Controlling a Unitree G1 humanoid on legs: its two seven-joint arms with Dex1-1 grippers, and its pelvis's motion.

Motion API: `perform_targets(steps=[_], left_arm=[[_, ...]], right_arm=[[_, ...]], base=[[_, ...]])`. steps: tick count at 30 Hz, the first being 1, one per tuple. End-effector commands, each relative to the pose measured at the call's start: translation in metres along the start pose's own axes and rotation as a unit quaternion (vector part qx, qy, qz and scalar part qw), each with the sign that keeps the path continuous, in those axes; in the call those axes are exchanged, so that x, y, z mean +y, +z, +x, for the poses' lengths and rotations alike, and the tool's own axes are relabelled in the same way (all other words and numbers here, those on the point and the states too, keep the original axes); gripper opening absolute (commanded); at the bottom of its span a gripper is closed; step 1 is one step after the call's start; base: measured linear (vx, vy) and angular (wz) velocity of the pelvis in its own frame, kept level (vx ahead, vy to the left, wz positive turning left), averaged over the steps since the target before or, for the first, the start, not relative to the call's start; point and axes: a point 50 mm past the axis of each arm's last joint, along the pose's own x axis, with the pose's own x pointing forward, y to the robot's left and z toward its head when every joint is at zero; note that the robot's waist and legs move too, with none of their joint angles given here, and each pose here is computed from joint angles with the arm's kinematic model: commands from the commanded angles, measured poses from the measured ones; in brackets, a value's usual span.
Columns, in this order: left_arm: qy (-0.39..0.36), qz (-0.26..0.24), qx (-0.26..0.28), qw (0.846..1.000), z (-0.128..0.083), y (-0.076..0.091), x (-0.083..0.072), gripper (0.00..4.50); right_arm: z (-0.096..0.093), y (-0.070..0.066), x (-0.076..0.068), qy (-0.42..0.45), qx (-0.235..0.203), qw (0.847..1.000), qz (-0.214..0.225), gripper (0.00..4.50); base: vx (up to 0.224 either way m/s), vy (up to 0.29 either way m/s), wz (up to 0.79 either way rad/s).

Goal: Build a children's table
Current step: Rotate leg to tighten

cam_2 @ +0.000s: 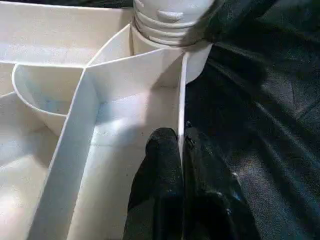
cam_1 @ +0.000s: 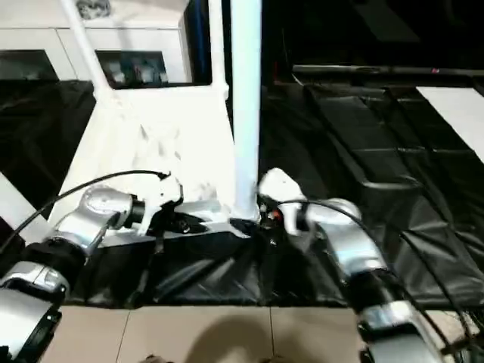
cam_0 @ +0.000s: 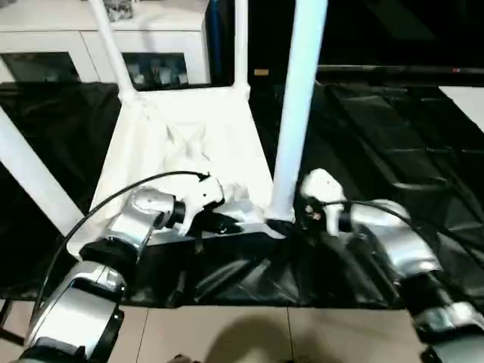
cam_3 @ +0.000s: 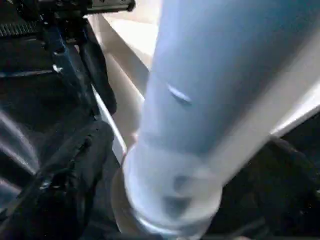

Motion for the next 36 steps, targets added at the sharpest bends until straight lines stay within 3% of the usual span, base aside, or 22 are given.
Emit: perform_targets(steps=[1,14,20,25,30,31,32,34,36], left_arm=[[0.000,-0.013,0.007,1.000,0.004,-0.006,-0.003,0.00],[0.003,-0.014,0.009,1.000,0.000,-0.004,-0.001,0.00],[0.004,-0.022,0.008,1.000,-0.001,-0.006,-0.001,0.00],[0.036,-0.026,0.010,0.999,0.010,-0.003,-0.002,0.00],[0.104,-0.048,-0.029,0.993,0.047,0.018,-0.008,0.00],[0.119,-0.052,-0.042,0.991,0.062,0.027,-0.013,0.00],[0.119,-0.052,-0.042,0.991,0.062,0.027,-0.013,0.00],[0.130,-0.040,-0.038,0.990,0.072,0.032,-0.016,0.00],[0.132,-0.038,-0.038,0.990,0.072,0.033,-0.016,0.00]], right_arm=[[0.001,0.003,-0.003,-0.005,-0.008,1.000,0.000,3.98],[0.008,-0.002,-0.006,-0.009,-0.006,1.000,0.010,2.78],[0.014,-0.009,-0.002,-0.015,-0.007,0.999,0.031,2.68],[0.023,-0.022,0.010,-0.036,-0.002,0.998,0.058,2.67],[0.054,-0.032,0.027,-0.181,0.011,0.975,0.132,2.66],[0.075,-0.027,0.042,-0.197,0.004,0.968,0.155,2.66],[0.075,-0.027,0.042,-0.197,0.004,0.968,0.155,2.66],[0.095,-0.012,0.052,-0.195,-0.024,0.966,0.167,2.66],[0.097,-0.007,0.052,-0.196,-0.033,0.965,0.169,2.66]], base=[[0.000,0.000,0.00],[0.000,0.000,0.00],[0.000,0.000,0.00],[0.000,0.000,0.00],[0.000,0.000,0.00],[0.000,0.000,0.00],[0.000,0.000,0.00],[0.000,0.000,0.00],[0.000,0.000,0.00]])
